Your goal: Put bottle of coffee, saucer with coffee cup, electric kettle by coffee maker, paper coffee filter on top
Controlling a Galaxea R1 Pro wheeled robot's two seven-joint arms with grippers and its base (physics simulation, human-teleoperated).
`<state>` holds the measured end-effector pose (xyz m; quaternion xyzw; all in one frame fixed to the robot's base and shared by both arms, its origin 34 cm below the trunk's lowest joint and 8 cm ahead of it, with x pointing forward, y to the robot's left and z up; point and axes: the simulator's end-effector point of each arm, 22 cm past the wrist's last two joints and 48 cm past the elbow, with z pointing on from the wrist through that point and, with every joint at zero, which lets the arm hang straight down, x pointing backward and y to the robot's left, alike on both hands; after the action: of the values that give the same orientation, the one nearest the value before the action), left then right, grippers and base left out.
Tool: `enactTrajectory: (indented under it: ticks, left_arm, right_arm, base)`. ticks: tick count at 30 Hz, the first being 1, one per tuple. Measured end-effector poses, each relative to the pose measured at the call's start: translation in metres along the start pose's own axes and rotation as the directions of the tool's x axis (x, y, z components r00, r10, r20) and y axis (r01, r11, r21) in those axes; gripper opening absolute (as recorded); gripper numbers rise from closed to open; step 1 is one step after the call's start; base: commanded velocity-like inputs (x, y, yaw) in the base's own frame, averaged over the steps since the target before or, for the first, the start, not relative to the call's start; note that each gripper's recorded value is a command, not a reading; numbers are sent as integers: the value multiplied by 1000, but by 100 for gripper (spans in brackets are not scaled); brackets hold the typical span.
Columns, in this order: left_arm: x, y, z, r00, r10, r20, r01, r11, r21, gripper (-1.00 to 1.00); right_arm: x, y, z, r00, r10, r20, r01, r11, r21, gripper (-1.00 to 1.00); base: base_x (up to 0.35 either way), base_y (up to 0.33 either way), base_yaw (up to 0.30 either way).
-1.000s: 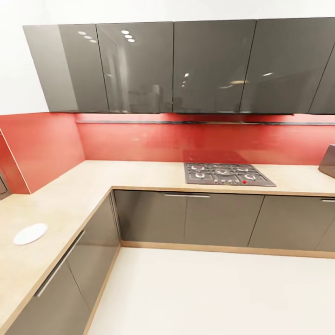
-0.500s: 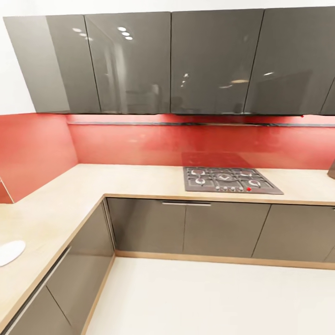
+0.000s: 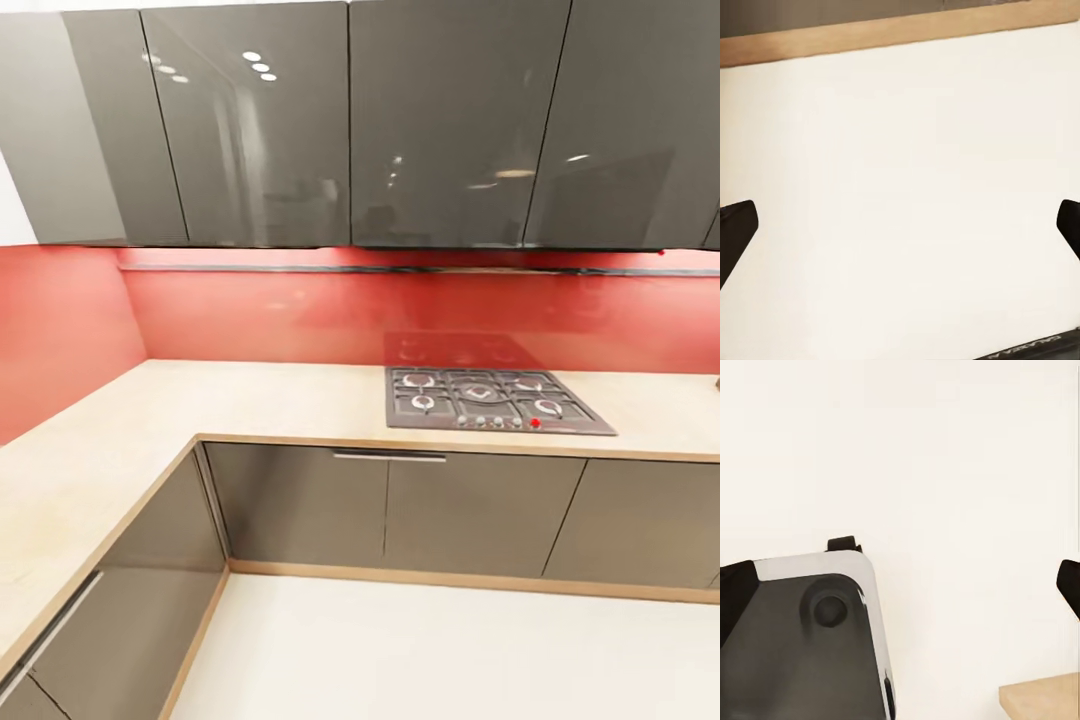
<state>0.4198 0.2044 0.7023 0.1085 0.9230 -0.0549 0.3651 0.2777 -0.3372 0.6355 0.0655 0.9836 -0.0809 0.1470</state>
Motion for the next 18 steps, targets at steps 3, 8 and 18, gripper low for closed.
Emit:
enactTrajectory:
  ticks: [3, 8, 18]
  left_arm:
    - [0, 0, 0, 1000, 0, 0, 0, 1000, 0, 100]
    - [0, -1, 0, 1000, 0, 0, 0, 1000, 1, 100]
    - [0, -1, 0, 1000, -1, 1, 1, 1000, 1, 100]
  right_arm:
    - [0, 0, 0, 1000, 0, 0, 0, 1000, 0, 100]
    - [0, 0, 0, 1000, 0, 0, 0, 1000, 0, 100]
    - [0, 0, 0, 1000, 0, 0, 0, 1000, 0, 100]
  base:
    - [281, -166, 0]
    - [273, -169, 52]
    - [197, -211, 235]
